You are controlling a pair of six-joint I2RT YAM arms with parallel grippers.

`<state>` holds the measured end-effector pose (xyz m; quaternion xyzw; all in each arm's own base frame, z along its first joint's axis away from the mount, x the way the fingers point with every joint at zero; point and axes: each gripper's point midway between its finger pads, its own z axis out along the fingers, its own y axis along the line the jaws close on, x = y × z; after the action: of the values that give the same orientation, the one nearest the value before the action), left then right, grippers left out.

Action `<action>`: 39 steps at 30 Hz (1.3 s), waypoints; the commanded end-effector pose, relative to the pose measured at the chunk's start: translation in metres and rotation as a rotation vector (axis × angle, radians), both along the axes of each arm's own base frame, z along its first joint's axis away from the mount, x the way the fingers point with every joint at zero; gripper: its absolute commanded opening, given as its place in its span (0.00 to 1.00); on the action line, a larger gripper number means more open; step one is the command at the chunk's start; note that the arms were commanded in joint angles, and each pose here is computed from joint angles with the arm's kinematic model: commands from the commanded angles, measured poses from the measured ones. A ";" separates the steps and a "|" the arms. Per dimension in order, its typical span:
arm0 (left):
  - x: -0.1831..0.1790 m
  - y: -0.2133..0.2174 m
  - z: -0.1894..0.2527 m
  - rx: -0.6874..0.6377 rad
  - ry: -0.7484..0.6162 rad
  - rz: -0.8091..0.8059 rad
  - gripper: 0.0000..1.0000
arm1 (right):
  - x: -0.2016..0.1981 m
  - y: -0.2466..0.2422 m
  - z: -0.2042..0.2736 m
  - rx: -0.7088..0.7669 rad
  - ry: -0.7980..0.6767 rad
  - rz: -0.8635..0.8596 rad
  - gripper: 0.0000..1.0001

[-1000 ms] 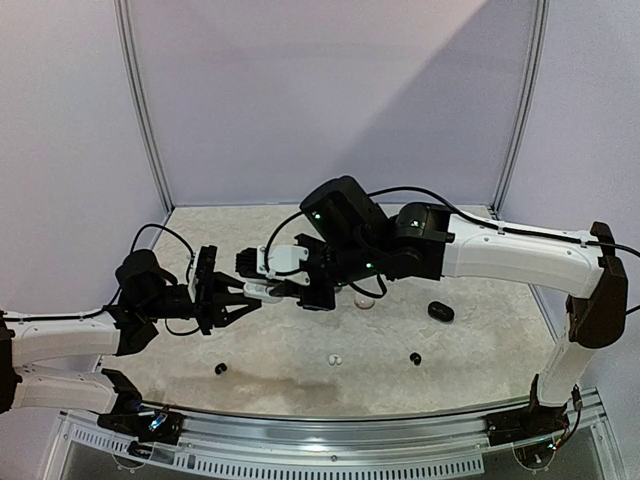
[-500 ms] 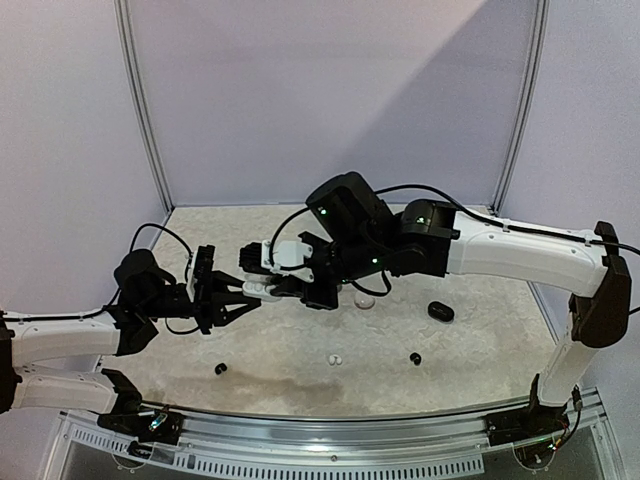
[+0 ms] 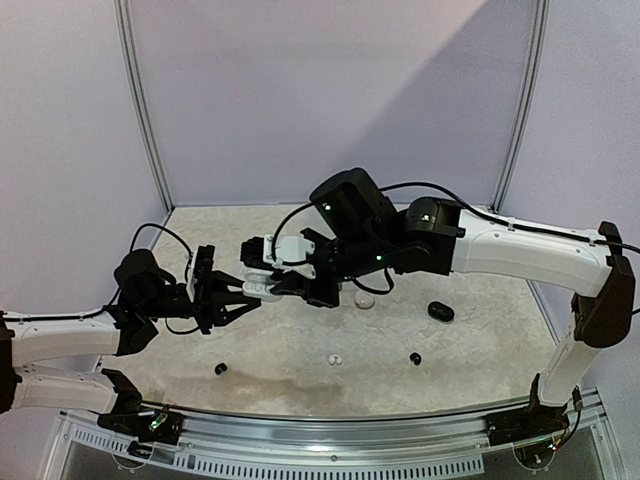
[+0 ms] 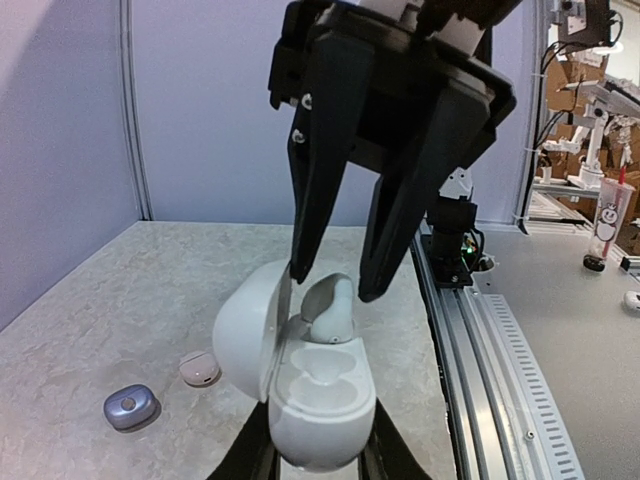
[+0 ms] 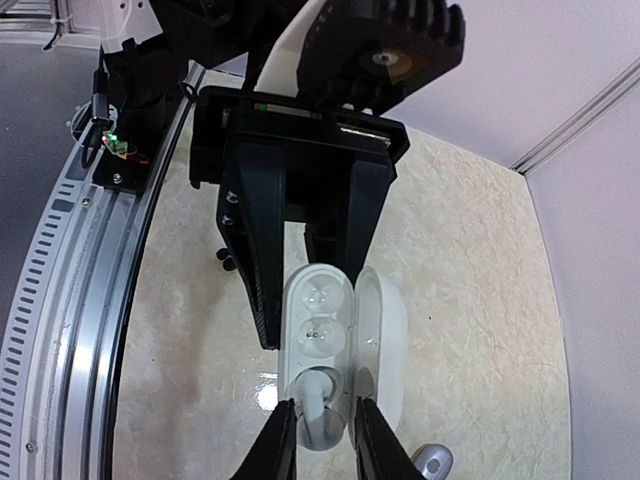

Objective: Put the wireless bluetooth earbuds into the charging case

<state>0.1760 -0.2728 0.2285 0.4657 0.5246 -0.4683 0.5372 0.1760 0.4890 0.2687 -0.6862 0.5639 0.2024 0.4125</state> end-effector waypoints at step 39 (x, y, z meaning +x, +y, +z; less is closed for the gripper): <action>-0.001 -0.004 0.003 -0.003 -0.020 -0.011 0.00 | -0.003 -0.005 0.003 0.002 0.047 0.008 0.17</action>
<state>0.1771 -0.2734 0.2263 0.4663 0.5267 -0.4663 0.5365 0.1664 0.4851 0.2826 -0.6831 0.5555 0.2345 0.4121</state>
